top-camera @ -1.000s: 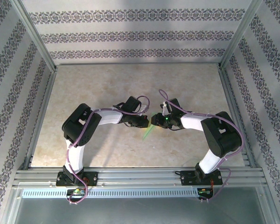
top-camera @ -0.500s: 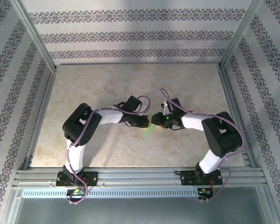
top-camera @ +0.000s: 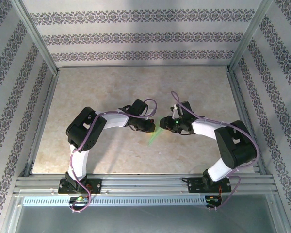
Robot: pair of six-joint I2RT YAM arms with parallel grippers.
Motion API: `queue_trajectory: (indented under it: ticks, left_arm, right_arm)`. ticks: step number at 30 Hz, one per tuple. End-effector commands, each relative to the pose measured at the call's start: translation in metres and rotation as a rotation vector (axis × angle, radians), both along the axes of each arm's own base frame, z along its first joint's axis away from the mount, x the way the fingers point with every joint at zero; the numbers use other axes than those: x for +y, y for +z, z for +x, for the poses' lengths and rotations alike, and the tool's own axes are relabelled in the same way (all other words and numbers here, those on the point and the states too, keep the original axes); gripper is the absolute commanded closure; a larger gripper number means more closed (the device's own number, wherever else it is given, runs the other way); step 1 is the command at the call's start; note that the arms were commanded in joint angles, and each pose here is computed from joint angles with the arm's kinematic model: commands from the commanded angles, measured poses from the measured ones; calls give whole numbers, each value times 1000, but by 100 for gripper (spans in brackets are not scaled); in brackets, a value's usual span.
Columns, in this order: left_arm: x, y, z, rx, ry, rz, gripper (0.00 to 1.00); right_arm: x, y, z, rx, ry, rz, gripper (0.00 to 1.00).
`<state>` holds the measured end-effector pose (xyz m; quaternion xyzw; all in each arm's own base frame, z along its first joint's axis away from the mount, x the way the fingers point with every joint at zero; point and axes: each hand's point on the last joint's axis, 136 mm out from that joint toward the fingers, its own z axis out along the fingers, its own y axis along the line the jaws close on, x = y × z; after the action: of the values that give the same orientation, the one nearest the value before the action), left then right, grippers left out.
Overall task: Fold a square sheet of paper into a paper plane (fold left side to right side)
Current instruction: Fold the wing for the fifth time at the center of the table.
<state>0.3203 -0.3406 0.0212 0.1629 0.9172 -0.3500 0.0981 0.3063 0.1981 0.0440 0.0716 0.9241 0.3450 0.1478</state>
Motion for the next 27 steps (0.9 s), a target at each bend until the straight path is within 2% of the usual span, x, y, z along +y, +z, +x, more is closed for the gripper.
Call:
queue_trajectory:
  ticks: [1, 3, 8, 12, 27]
  left_arm:
    - [15, -30, -10, 48, 0, 108, 98]
    - [15, -30, -10, 48, 0, 109, 98]
    - [15, -30, -10, 48, 1, 112, 98]
    - [15, -29, -9, 46, 2, 114, 99]
    - [15, -31, -9, 49, 0, 121, 99]
  right_arm:
    - [-12, 8, -7, 8, -31, -7, 63]
    - [-13, 17, -5, -13, -32, 4, 65]
    - [-1, 31, 5, -38, -10, 34, 84]
    - [9, 27, 12, -31, 6, 23, 94]
    - [8, -16, 7, 51, 20, -75, 96]
